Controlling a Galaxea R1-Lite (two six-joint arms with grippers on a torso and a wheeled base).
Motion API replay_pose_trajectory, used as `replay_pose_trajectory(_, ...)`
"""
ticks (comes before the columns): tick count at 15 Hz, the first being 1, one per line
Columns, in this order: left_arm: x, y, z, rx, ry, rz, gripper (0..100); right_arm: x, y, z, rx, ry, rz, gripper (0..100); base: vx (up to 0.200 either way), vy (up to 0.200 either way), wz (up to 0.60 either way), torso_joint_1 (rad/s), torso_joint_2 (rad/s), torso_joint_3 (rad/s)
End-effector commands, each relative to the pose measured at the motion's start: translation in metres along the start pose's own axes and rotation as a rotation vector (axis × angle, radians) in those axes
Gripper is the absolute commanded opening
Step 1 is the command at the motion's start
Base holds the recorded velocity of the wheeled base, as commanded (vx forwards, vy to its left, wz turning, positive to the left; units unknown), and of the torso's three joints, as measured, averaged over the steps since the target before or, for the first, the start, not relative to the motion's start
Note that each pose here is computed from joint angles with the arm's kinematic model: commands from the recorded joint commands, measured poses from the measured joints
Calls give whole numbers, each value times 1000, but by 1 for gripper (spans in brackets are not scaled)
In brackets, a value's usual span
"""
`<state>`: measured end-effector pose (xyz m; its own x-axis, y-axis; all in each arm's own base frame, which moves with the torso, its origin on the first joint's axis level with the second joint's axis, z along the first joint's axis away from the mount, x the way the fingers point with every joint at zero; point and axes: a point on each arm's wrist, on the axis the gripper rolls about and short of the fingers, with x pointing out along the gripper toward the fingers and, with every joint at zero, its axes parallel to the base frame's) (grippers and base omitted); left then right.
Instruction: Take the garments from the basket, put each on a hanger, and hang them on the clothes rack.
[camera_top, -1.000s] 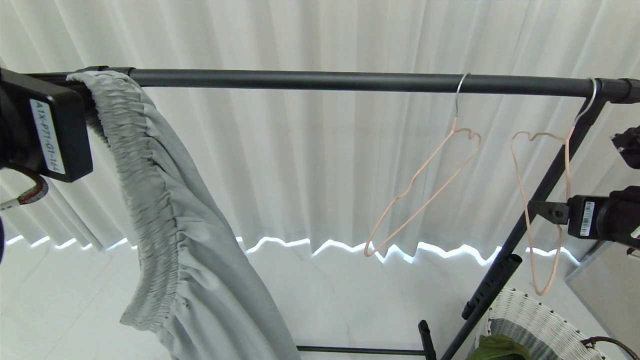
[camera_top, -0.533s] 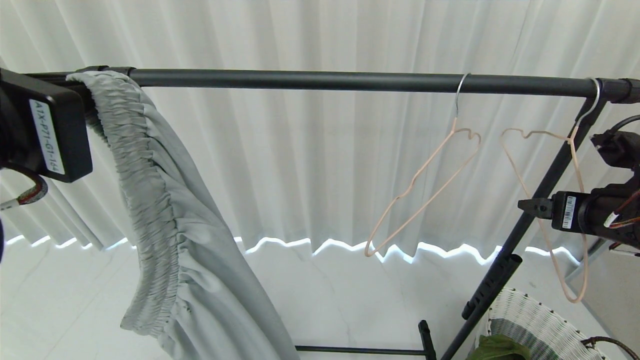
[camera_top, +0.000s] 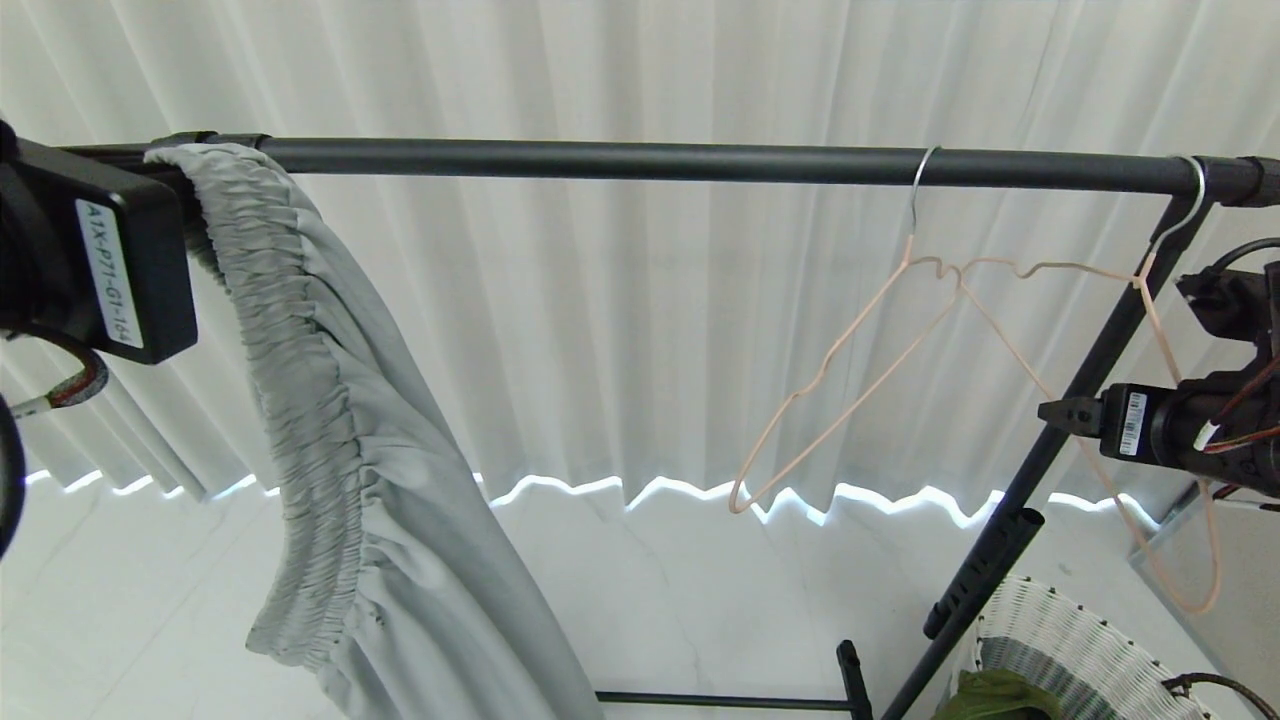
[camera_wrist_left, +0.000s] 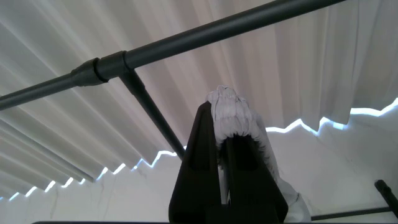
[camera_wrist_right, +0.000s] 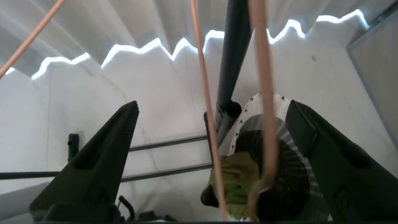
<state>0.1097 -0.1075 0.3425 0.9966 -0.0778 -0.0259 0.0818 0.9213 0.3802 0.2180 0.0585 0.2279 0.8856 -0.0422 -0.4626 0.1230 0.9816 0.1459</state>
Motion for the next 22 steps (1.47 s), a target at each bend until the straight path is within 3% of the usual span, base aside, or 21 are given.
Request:
replay_pose_trajectory(1, 0, -1, 0, 2, 2, -1, 0, 0, 0, -1, 8, 15, -4, 100, 0, 0, 0, 0, 0, 0)
replay_pose_trajectory(5, 0, -1, 0, 2, 1, -2, 0, 1, 0, -2, 28, 23, -7, 100, 0, 0, 0, 0, 0, 0)
replay_pose_trajectory(6, 0, -1, 0, 2, 1, -2, 0, 1, 0, -2, 28, 23, -7, 0, 0, 0, 0, 0, 0, 0)
replay_pose_trajectory(16, 0, -1, 0, -1, 0, -2, 0, 4, -2, -2, 31, 28, -21, 0, 0, 0, 0, 0, 0, 0)
replay_pose_trajectory(22, 0, -1, -1, 3, 2, -2, 0, -29, -4, 8, 26, -65, 41, 0, 0, 0, 0, 0, 0, 0)
